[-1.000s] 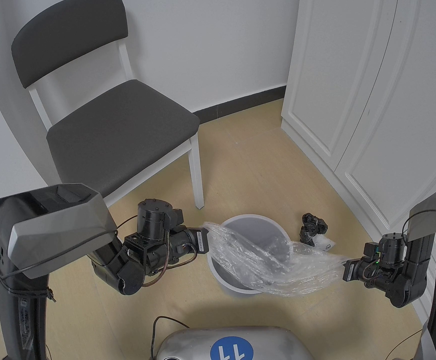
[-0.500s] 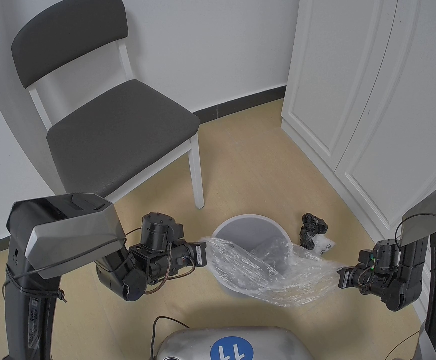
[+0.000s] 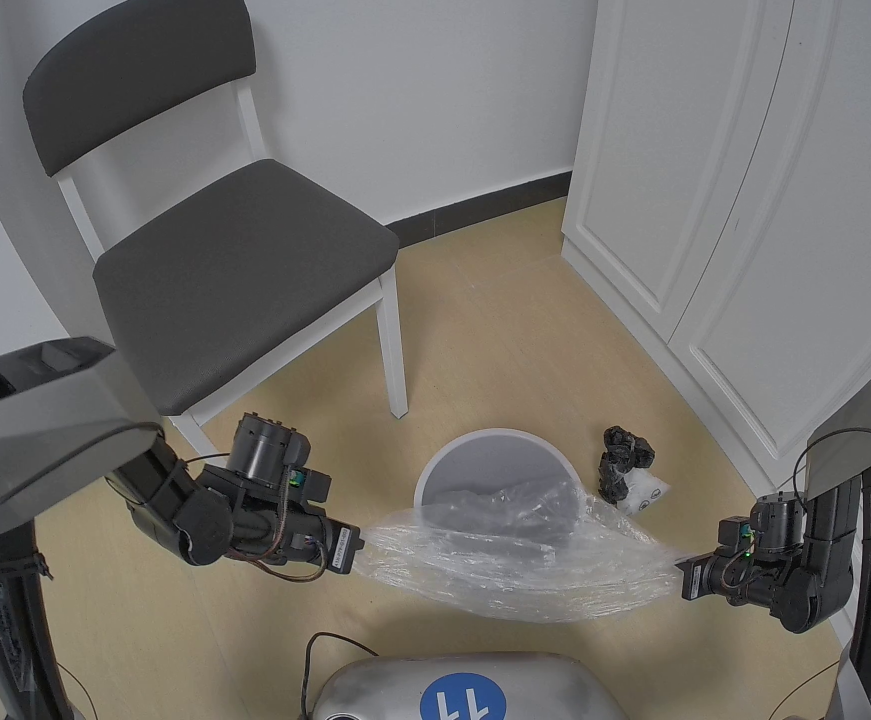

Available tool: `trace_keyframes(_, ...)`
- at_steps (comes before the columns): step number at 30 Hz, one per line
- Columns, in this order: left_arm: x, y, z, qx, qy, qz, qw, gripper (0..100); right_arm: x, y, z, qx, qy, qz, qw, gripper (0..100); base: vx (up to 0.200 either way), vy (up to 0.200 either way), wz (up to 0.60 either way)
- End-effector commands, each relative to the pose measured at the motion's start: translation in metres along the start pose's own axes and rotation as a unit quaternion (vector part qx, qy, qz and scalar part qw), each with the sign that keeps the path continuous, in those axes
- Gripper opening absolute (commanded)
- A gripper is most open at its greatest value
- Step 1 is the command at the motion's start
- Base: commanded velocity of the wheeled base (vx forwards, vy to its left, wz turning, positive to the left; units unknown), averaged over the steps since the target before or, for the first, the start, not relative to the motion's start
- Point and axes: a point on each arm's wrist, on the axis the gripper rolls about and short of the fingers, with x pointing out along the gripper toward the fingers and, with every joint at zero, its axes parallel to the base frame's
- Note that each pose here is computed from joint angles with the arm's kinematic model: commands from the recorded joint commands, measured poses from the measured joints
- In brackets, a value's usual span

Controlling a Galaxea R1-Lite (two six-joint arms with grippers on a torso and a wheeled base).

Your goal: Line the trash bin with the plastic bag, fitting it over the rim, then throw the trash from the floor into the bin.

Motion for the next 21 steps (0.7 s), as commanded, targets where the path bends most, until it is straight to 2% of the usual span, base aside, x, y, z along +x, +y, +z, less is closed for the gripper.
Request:
trace_keyframes(1, -0.032, 0.0, 0.01, 0.02, -0.019, -0.004, 0.9996, 0, -0.009, 0.003, -0.004, -0.015, 0.008, 0.003, 0.9999, 0, 0.0, 0.0, 0.0)
trace_keyframes(6, -0.032, 0.001, 0.002, 0.047, 0.01, -0.003, 0.9988, 0, -0.009, 0.004, -0.004, -0.02, 0.01, 0.004, 0.9997, 0, 0.0, 0.0, 0.0)
trace_keyframes(10, -0.028, 0.0, 0.0, 0.047, 0.019, -0.005, 0.9987, 0, -0.007, 0.003, -0.007, -0.021, 0.015, 0.004, 0.9997, 0, 0.0, 0.0, 0.0)
trace_keyframes(16, 0.0, 0.002, -0.01, 0.044, 0.046, -0.004, 0.9979, 0, 0.01, -0.001, -0.013, -0.017, 0.02, -0.005, 0.9996, 0, 0.0, 0.0, 0.0)
trace_keyframes(21, 0.006, 0.005, -0.005, 0.037, 0.04, -0.002, 0.9985, 0, 0.028, -0.004, -0.015, -0.013, 0.015, -0.02, 0.9996, 0, 0.0, 0.0, 0.0)
